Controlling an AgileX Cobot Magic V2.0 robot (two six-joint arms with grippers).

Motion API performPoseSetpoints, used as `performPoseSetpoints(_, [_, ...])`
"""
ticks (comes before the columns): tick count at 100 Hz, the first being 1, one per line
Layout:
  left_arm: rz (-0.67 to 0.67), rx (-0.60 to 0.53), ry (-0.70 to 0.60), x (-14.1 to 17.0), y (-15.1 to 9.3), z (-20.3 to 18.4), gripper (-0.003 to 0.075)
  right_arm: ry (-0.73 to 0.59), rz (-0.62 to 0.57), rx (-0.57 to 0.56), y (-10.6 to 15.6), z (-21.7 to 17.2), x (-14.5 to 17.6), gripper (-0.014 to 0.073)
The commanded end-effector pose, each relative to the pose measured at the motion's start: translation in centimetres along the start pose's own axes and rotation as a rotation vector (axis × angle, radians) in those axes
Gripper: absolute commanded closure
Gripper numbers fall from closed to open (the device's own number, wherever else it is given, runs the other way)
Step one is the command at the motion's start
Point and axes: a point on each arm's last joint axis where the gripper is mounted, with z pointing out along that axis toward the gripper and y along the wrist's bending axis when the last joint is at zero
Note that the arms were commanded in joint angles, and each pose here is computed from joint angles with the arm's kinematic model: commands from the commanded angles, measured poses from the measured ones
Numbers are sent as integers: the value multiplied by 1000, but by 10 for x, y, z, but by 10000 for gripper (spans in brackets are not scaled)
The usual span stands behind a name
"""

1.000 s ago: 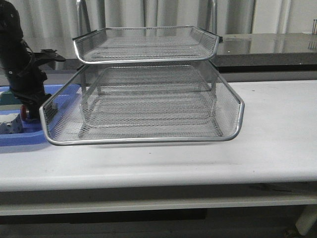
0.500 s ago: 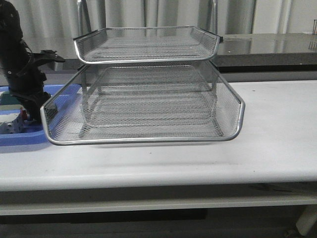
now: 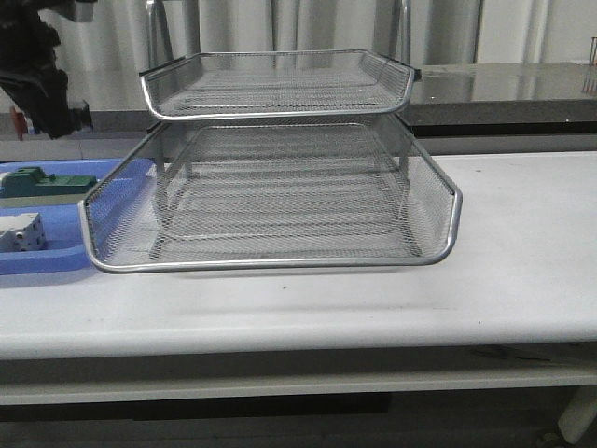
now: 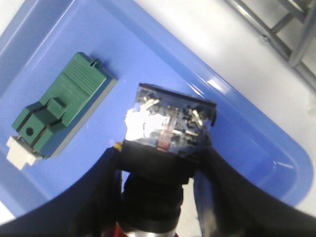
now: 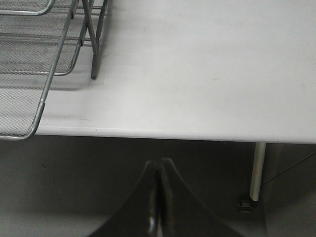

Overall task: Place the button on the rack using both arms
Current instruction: 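Lift the red button and carry it over the pulled-out middle tray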

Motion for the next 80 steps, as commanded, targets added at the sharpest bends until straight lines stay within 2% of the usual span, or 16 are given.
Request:
performPoseSetpoints(1, [-30,-56,-90,-5,-1,-66,741,-92,-9,6,-1,-7,-13,664])
performPoseSetpoints(17, [-70,-34,-95,1,-10,-104,741,-92,-9,6,-1,-7,-13,664])
performPoseSetpoints(47, [-105,45,-339,1,-40,-184,741,-92,-9,6,-1,-7,-13,664])
performPoseSetpoints(60, [-60,61,-363,2,-65,-203,741,-92,-9,6,-1,-7,-13,664])
performPoseSetpoints(80, [41,154,-338,-3,-113,-200,741,-92,-9,6,-1,-7,-13,664])
